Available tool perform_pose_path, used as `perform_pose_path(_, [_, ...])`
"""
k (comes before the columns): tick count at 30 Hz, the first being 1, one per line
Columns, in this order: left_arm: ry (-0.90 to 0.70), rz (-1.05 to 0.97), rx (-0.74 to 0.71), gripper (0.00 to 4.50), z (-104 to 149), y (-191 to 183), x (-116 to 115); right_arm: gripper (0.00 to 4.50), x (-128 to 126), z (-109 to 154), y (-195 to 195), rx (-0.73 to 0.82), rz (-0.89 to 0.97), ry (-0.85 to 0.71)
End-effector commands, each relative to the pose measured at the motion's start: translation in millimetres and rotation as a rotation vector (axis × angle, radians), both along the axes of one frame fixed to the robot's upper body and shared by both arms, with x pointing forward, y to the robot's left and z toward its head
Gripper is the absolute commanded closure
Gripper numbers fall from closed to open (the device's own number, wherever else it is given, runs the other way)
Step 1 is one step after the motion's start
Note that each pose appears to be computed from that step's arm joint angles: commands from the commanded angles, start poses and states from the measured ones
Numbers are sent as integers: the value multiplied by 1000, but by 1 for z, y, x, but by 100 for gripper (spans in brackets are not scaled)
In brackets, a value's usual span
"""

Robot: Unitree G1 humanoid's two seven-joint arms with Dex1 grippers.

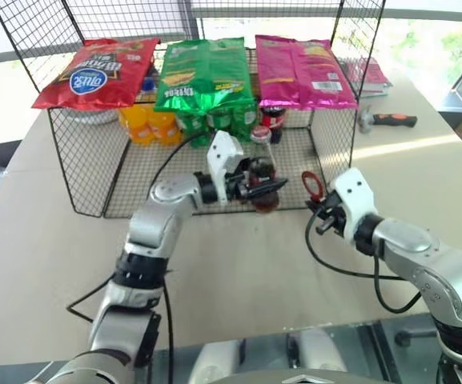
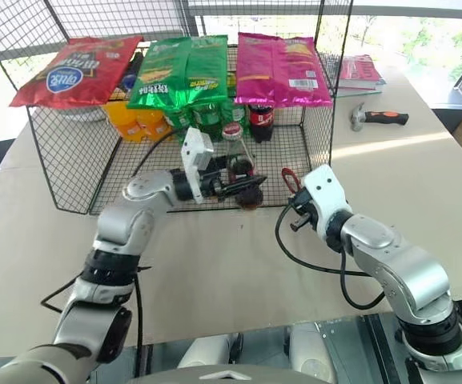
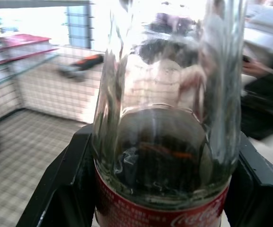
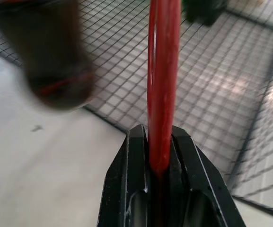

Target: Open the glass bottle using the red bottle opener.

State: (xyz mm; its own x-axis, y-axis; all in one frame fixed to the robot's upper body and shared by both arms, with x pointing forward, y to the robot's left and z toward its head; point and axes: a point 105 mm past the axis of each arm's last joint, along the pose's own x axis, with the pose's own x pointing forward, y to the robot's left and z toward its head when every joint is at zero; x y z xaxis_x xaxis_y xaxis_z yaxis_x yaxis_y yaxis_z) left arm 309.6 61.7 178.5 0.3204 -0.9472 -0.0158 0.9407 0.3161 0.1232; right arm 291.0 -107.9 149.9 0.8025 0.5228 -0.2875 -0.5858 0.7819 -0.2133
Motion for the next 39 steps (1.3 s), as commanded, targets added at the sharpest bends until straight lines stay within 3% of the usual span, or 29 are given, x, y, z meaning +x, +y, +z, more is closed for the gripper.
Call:
perform_pose_path(1, [-26,-80,6,185,1,-7,-20,450,4,23,1,-38,15,-149])
perform_pose_path(8, [-44,-21,146,185,-40,-11,-9,450,13,39,7,-109,17,-318])
perform_pose_path(12, [-56,12,159,185,-48,-17,-3,450,11,45,16,-182,58,-446])
perform_pose_path(20, [-82,35,102,185,-44,-19,-3,450,-3,48,18,-207,105,-563])
perform_pose_path(25, [-83,44,100,185,-40,-5,-7,450,-12,53,30,-134,151,-575])
perform_pose_path(39, [-72,63,108,185,-41,11,-15,450,-10,53,35,-139,202,-590])
